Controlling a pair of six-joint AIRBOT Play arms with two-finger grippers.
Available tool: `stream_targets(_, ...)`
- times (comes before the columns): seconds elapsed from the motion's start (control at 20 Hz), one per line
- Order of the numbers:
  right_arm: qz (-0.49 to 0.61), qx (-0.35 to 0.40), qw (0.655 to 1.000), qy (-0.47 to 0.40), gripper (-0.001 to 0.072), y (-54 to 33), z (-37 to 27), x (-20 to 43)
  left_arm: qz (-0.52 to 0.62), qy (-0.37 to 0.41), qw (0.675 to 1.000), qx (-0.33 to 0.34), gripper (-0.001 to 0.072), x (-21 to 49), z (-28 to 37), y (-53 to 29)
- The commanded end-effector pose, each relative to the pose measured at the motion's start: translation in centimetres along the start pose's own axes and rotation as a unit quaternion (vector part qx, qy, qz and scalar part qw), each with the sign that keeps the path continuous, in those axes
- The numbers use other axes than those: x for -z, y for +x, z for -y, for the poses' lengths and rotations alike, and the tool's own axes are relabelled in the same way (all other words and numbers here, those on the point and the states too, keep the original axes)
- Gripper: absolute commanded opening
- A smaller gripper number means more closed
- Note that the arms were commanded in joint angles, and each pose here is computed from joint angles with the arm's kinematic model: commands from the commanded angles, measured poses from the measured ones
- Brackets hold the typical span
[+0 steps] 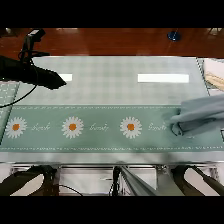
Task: Fold the shirts.
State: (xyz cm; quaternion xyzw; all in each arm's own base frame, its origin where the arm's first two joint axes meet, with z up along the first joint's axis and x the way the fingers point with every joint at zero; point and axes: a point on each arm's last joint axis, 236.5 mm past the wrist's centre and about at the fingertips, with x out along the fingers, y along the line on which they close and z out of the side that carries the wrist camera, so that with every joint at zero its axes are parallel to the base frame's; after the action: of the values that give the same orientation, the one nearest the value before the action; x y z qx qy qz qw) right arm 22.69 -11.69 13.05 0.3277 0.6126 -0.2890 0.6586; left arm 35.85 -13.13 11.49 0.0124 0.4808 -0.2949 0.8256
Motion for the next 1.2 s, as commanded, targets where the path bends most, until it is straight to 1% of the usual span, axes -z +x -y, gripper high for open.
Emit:
stream_targets(0.0, -0.041, 0.143, 0.988, 0.046, 0.003, 3.9, 7.9, 2.3, 0.0, 0.003, 1.0, -0.001, 0.0022, 0.0, -0.1, 0.0)
stream_targets(0.25, -0.108, 0.229, 0.958, 0.132, 0.003, 6.0, 17.1, 6.5, 0.0, 0.001, 1.0, -0.001, 0.0022, 0.0, -0.1, 0.0)
stream_targets(0.55, -0.208, 0.252, 0.922, 0.207, 0.003, 7.2, 24.3, 12.7, 0.0, 0.001, 1.0, -0.001, 0.0022, 0.0, -0.1, 0.0)
stream_targets(0.65, -0.224, 0.266, 0.907, 0.237, 0.003, 7.7, 26.3, 14.6, 0.001, -0.007, 1.0, -0.001, 0.0022, 0.0, 0.0, -0.1)
stream_targets(0.75, -0.219, 0.269, 0.902, 0.259, 0.003, 8.5, 27.9, 15.5, 0.001, -0.016, 1.0, -0.001, 0.0022, 0.0, 0.0, -0.1)
stream_targets(0.95, -0.183, 0.266, 0.901, 0.291, 0.0035, 10.2, 30.2, 15.8, 0.001, -0.016, 1.0, -0.001, 0.0022, 0.0, 0.0, -0.1)
stream_targets(1.0, -0.17, 0.266, 0.902, 0.294, 0.0126, 10.6, 30.7, 15.6, 0.001, -0.016, 1.0, -0.001, 0.0022, 0.0, 0.0, -0.1)
stream_targets(1.05, -0.152, 0.268, 0.904, 0.297, 0.0344, 10.8, 31.3, 15.1, 0.001, -0.016, 1.0, -0.001, 0.0023, 0.0, 0.0, -0.1)
stream_targets(1.1, -0.137, 0.275, 0.906, 0.29, 0.0494, 10.9, 32.1, 14.6, 0.001, -0.016, 1.0, -0.002, 0.0022, 0.0, -0.1, -0.1)
stream_targets(1.15, -0.126, 0.292, 0.907, 0.277, 0.0506, 10.5, 33.3, 14.3, 0.001, -0.016, 1.0, -0.002, 0.0022, 0.0, -0.1, -0.1)
